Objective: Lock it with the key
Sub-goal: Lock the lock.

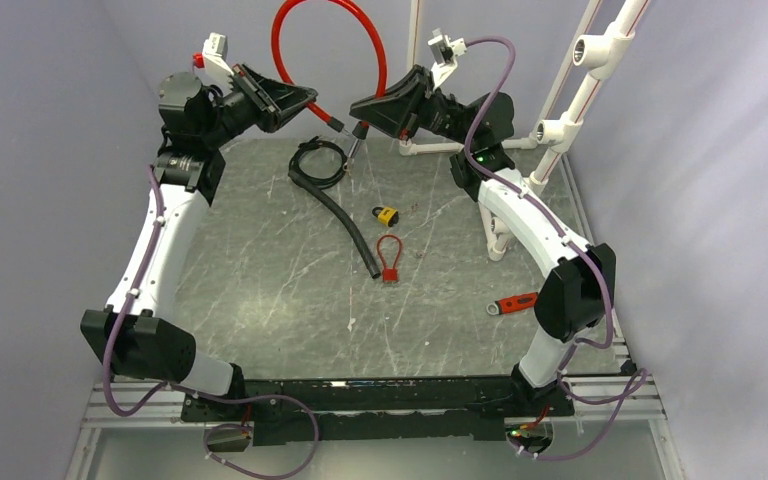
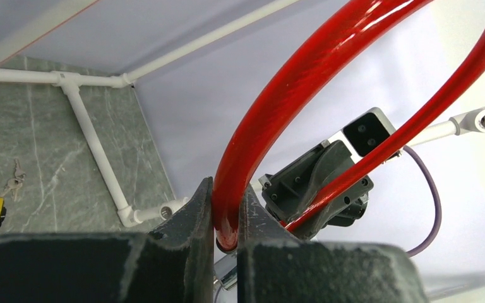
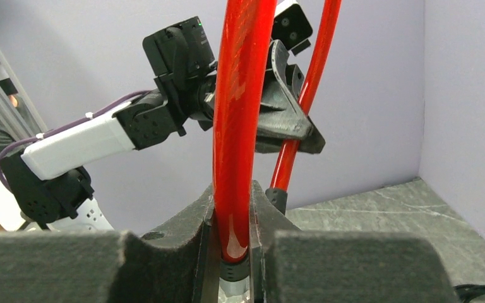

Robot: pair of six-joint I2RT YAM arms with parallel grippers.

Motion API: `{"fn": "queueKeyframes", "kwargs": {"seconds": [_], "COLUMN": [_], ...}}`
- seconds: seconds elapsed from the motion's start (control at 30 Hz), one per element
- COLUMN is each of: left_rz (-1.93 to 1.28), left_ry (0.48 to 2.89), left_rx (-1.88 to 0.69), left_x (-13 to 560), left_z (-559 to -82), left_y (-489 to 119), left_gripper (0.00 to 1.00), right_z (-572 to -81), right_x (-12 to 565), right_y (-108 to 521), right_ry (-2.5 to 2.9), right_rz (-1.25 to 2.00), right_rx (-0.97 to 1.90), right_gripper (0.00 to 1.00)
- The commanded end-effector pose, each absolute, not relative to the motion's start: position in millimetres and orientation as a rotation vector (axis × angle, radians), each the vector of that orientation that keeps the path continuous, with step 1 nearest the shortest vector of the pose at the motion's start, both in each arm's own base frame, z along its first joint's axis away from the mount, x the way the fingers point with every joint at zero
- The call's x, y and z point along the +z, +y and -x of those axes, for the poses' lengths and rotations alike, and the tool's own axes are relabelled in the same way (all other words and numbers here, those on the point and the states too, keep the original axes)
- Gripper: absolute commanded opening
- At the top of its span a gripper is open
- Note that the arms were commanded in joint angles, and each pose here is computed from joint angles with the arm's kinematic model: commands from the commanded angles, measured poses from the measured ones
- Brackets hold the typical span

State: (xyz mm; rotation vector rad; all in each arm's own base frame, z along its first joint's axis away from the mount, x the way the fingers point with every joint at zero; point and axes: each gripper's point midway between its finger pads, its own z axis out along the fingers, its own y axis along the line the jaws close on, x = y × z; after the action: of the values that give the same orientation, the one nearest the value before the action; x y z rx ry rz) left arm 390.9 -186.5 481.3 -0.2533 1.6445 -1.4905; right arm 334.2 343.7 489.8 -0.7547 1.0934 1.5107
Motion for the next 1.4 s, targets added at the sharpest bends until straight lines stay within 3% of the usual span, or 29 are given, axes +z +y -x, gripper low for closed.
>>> {"fn": "queueKeyframes", "kwargs": {"seconds": [0.0,0.67,0.93,1.37], "left_rz": [0.221,-0.032,0.113,0.048], "left_ry": [1.587,1.501,1.483,1.486], "left_rx": [-1.509,-1.484,-1.365,-1.454], "left_x": [501.2,530.7,520.1,519.7], "left_z": [-380.7,-350.1,-375.0,-371.5], "left_y": [-191.7,-192.0,-172.5,-200.7], "left_gripper": [0.00,0.00,0.00,0.00], "right_z": [-316.4,-330.1,-323.9,-324.2], "right_x": [533.8,516.1,518.2,517.8], "right_y": [336.3,328.1,327.4,330.1], "right_ry": [0.917,0.985,0.976,0.977], "right_rz": [0.796,0.765,0.774,0.768], "right_rx": [1.456,1.434,1.452,1.454], "right_gripper": [0.00,0.00,0.00,0.00]}}
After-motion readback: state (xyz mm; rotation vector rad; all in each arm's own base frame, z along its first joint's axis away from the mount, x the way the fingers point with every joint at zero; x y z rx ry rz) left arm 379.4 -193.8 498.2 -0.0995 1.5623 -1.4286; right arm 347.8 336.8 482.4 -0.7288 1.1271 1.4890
